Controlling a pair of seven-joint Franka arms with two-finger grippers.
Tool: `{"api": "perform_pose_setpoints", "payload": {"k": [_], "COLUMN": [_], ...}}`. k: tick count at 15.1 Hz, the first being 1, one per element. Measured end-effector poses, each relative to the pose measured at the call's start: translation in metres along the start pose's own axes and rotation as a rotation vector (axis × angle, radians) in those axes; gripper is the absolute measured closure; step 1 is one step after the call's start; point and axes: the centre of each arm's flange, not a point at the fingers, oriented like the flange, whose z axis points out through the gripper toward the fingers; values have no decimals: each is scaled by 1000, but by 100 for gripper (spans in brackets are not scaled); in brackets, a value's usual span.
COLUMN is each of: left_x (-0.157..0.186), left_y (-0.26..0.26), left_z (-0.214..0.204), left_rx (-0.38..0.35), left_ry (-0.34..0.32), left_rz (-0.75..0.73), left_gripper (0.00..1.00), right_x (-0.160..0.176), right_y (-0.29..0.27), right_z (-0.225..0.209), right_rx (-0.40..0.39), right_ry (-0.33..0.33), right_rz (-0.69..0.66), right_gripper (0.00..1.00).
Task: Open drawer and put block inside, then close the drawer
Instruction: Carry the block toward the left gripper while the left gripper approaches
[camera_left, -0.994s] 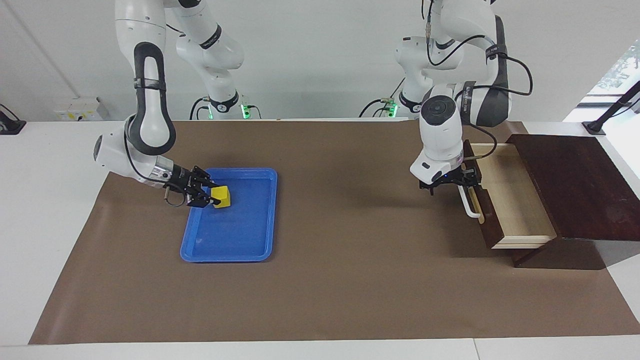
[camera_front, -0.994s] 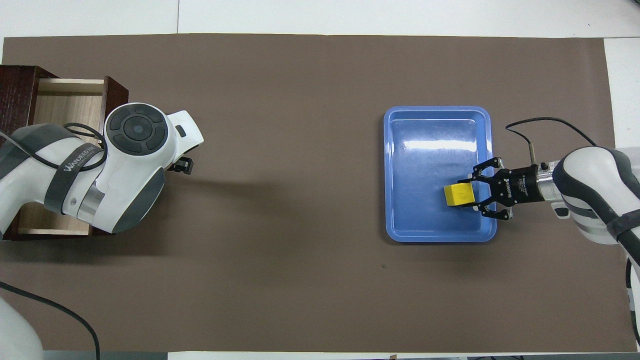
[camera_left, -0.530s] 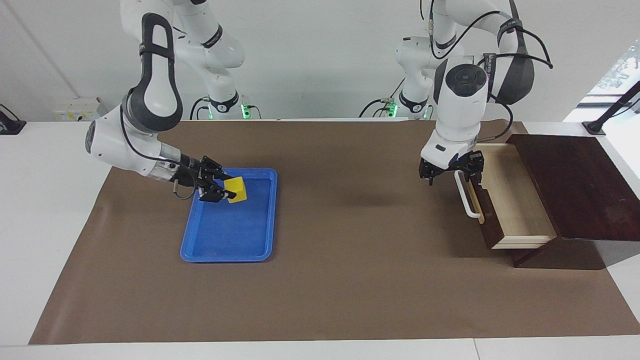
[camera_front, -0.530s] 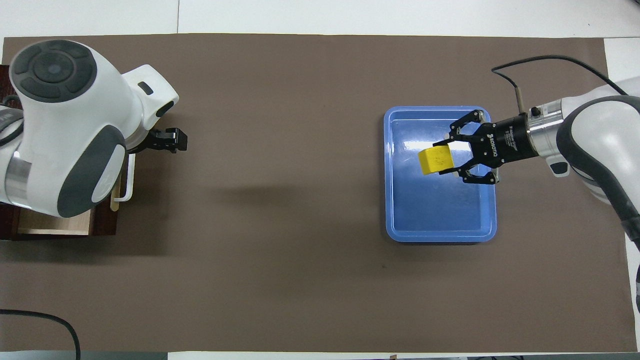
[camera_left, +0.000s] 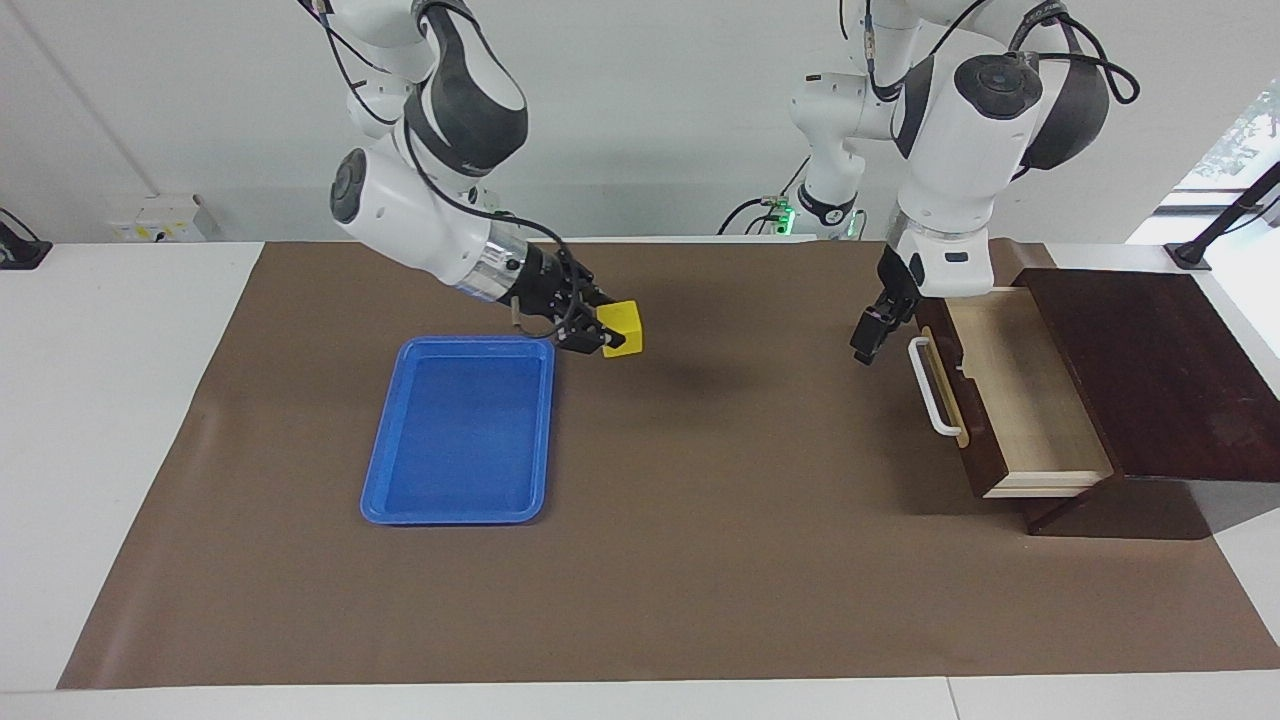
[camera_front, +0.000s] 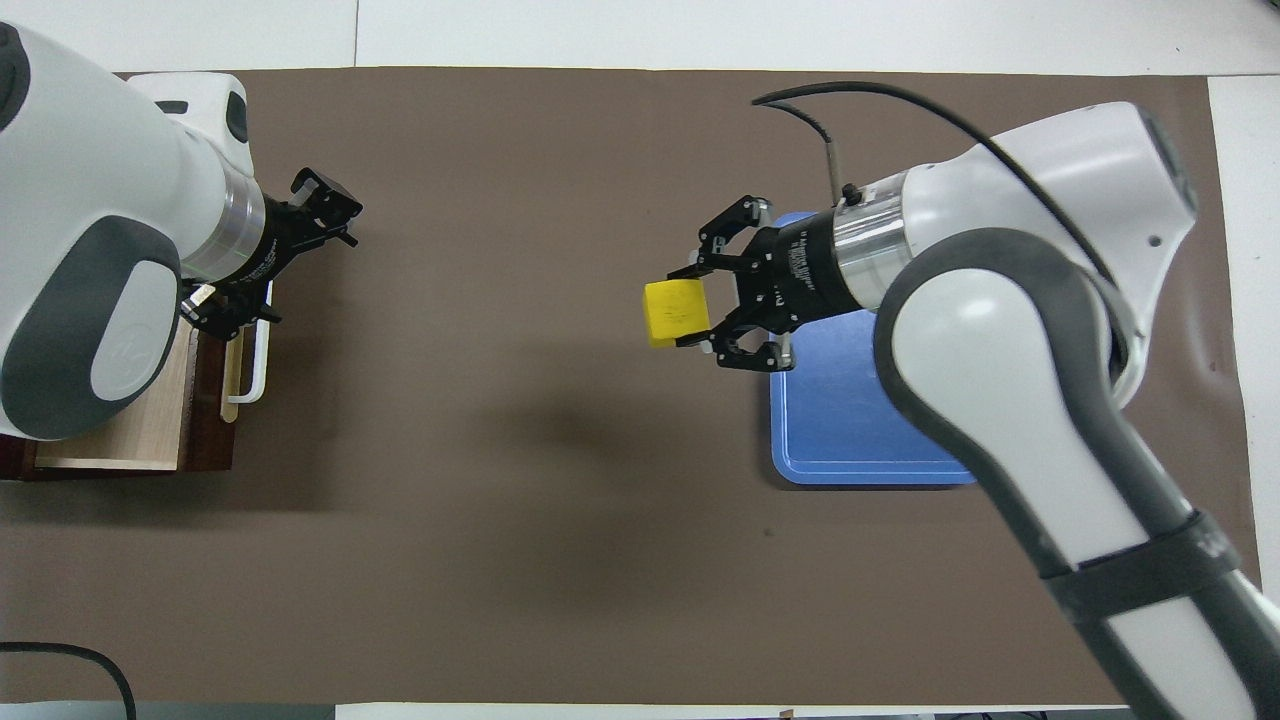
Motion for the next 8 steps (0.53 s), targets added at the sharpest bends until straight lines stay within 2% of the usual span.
{"api": "perform_pose_setpoints", "payload": {"k": [4,8], "left_x": [-6,-24], "left_y": [6,22], "left_z": [-7,-11], "left_rx": [-30,-21], "left_ry": [-48,-75], "left_rz": [-299,-478], "left_gripper": [0,0], "right_x": [-54,-69], "right_y": [19,26], "right_z": [51,64], "right_rx": [1,-11], "right_ry": [-1,-37], "right_rz": [-25,22], "right_gripper": [45,45]}}
